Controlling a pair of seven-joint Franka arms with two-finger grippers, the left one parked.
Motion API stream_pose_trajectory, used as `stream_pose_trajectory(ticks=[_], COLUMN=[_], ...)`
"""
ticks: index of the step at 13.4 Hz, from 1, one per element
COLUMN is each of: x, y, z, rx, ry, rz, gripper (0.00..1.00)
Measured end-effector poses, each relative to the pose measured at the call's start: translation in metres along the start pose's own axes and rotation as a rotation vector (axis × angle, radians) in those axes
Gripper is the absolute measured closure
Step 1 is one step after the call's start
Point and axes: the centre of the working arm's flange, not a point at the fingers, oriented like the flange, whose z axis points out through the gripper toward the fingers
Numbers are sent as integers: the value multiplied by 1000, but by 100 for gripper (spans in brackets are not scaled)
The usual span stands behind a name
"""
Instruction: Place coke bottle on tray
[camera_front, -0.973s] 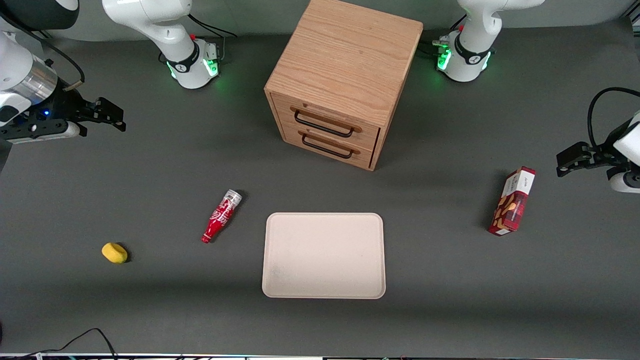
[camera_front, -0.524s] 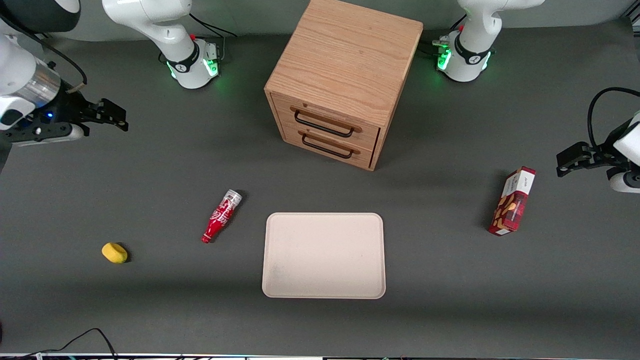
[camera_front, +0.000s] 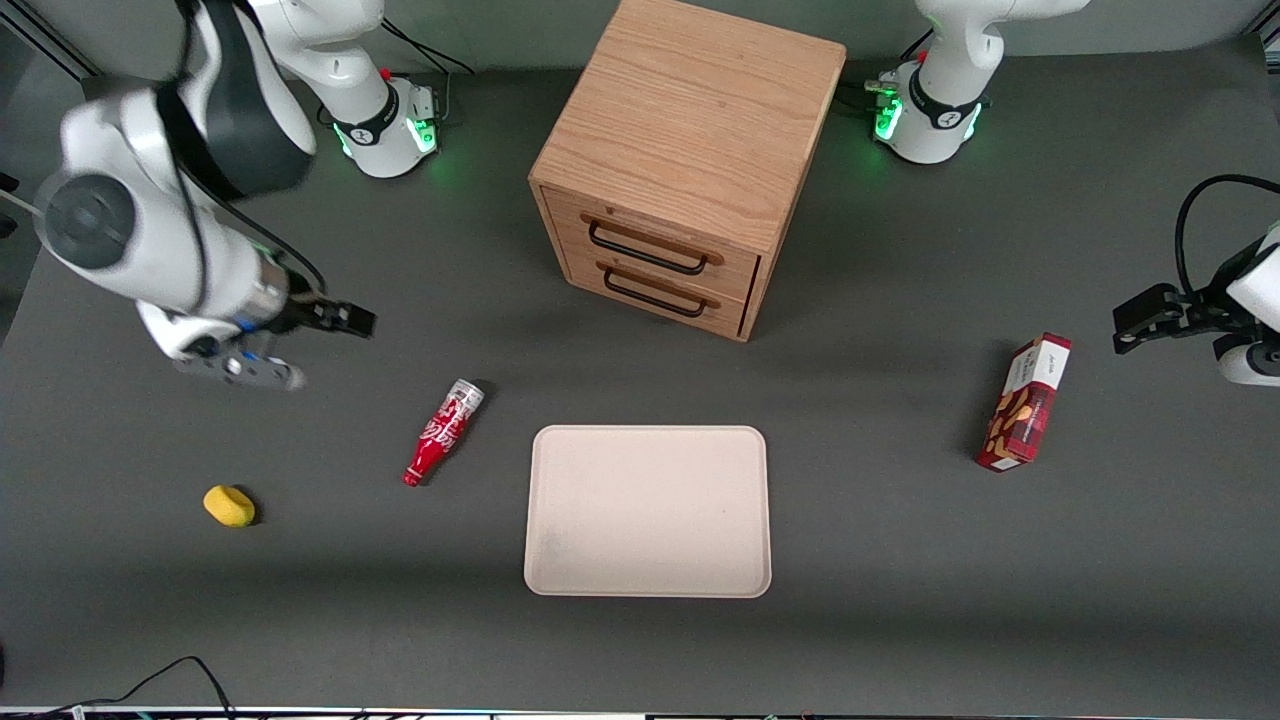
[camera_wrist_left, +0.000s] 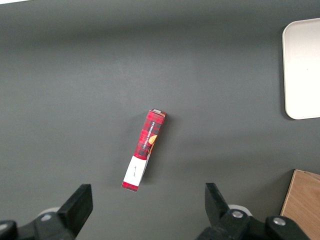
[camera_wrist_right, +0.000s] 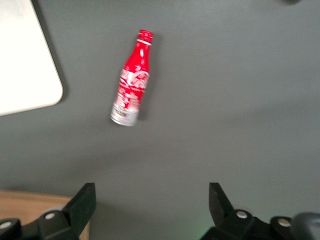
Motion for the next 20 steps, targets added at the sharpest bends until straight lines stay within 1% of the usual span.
stream_pose_trajectory(ticks=[2,4,7,10,13,15,20], x=[21,34,41,37,31,31,40], y=[-31,-51,-69,-69,-64,-59,-55], z=[43,82,124,154,185,198,223], rx=[7,-7,10,34,41,33,35], ry=[1,17,48,76,102,112,127], rz=[52,79,138,192,191,184,184], gripper=[0,0,0,0,0,0,0])
